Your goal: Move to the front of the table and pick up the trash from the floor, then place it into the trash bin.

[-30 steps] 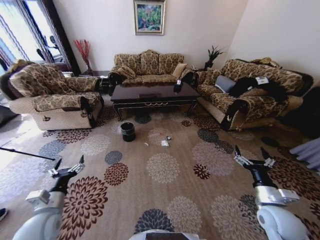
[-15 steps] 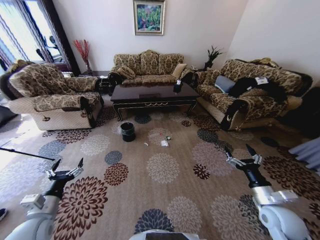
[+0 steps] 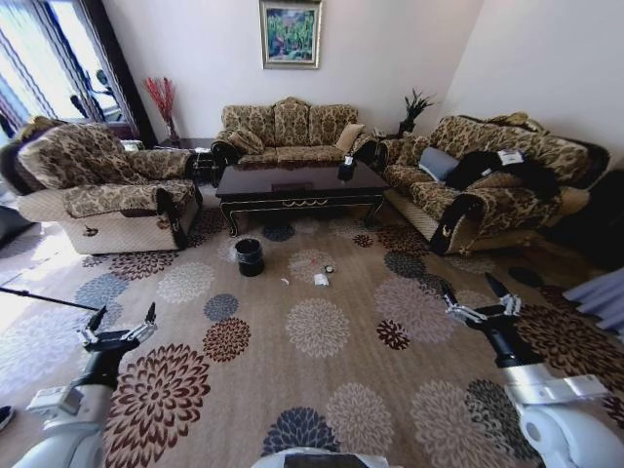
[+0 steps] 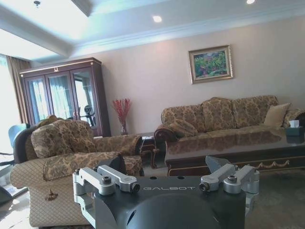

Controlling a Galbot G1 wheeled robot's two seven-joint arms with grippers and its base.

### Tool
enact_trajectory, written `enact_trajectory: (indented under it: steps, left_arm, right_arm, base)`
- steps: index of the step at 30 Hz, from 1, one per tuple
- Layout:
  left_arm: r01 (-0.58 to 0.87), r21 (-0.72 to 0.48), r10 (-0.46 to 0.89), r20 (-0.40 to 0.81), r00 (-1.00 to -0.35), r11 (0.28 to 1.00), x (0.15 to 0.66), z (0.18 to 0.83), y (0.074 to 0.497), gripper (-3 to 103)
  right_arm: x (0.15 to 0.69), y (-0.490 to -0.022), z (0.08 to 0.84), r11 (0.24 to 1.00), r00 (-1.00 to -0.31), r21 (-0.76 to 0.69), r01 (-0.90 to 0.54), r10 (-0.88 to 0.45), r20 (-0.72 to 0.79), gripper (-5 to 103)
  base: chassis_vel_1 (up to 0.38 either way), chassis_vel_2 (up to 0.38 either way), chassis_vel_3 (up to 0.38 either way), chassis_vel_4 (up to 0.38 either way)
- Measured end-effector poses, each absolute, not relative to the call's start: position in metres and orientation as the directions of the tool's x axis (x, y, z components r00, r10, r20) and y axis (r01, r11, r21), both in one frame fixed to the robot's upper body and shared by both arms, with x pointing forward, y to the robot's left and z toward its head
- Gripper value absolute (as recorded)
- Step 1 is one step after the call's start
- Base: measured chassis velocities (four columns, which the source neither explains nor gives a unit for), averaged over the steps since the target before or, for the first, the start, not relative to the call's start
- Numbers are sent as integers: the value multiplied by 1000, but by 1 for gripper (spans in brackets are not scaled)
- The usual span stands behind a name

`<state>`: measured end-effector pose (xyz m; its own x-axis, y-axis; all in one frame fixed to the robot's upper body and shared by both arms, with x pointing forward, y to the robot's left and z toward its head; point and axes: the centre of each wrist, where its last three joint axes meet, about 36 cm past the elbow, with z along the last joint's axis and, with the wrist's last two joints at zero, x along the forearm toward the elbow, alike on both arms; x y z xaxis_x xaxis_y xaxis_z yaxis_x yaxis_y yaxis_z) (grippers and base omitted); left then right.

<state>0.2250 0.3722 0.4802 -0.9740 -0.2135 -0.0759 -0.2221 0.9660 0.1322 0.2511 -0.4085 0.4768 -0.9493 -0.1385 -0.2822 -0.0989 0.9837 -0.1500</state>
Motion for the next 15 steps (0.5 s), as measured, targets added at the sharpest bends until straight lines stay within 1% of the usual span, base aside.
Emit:
enact_trajectory:
  steps: [5,15]
  left_arm:
    - [-253,116,-241,-112,-964,961,226,481,370,100]
    - [-242,113,-230,-112,-967,964,223,478,368,100]
  right_arm:
    - [248,-405,476,988,-949,-133,-83,-119,-293,100]
    - [247,-404,471,989,-948,-127,-69,-104,-299,100]
  base:
    - [0,0,0,0]
    - [0,0,0,0]
